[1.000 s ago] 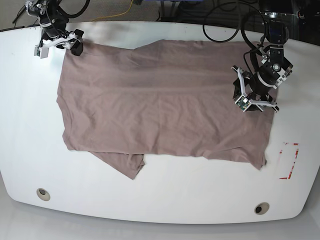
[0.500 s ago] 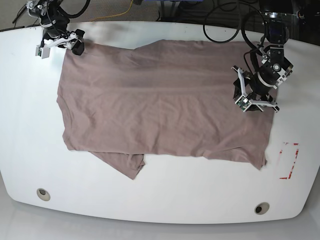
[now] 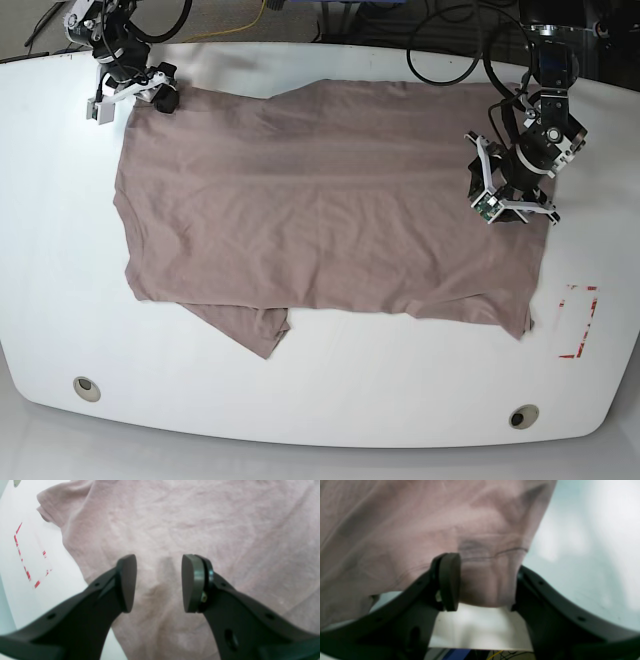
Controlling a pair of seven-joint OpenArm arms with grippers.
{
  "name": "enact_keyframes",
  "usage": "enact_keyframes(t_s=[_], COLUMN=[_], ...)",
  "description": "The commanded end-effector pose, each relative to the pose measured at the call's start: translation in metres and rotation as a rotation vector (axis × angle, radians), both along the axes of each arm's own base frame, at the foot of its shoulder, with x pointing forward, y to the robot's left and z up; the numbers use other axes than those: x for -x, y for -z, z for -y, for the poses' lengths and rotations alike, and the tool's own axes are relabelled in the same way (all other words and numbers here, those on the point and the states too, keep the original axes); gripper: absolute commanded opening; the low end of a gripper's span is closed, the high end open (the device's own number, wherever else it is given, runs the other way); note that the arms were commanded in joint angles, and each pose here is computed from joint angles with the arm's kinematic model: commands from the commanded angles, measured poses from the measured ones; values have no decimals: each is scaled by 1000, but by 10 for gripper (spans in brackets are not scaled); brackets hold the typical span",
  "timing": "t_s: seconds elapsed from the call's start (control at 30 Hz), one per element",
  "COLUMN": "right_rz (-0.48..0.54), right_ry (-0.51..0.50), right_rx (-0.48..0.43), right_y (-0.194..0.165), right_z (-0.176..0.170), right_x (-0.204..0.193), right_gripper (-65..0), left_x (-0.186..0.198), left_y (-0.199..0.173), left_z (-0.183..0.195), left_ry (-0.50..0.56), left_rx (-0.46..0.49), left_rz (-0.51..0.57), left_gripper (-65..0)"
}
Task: Layout the t-shirt on the table in an organized manner, then fold the t-shirt properly
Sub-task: 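Release the fabric with the right gripper and move it onto the shirt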
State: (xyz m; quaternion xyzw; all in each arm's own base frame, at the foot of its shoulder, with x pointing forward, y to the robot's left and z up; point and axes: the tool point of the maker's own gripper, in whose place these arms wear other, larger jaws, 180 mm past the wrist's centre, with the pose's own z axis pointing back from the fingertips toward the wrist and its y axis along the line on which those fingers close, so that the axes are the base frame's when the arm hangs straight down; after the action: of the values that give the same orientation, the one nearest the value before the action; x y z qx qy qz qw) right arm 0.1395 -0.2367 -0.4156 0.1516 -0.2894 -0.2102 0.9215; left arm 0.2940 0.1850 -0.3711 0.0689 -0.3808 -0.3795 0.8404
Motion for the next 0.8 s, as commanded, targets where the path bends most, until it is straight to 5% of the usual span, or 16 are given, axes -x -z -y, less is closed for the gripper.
enact_keyframes(t_s=[0.0, 0.23, 0.77], right_rz=[24, 29, 26], right_ry=[-9, -12, -88], right_rx=[16, 23, 72], right_y=[-7, -9, -36], right_z=[3, 4, -2], right_x=[-4, -5, -14], right_gripper=[-440, -644, -650], left_x=[-7, -7, -4], left_y=[-11, -11, -1], left_z=[0, -1, -5], left_ry=[4, 2, -7], left_rx=[7, 7, 4], left_rz=[42, 41, 12], left_gripper=[-376, -376, -376])
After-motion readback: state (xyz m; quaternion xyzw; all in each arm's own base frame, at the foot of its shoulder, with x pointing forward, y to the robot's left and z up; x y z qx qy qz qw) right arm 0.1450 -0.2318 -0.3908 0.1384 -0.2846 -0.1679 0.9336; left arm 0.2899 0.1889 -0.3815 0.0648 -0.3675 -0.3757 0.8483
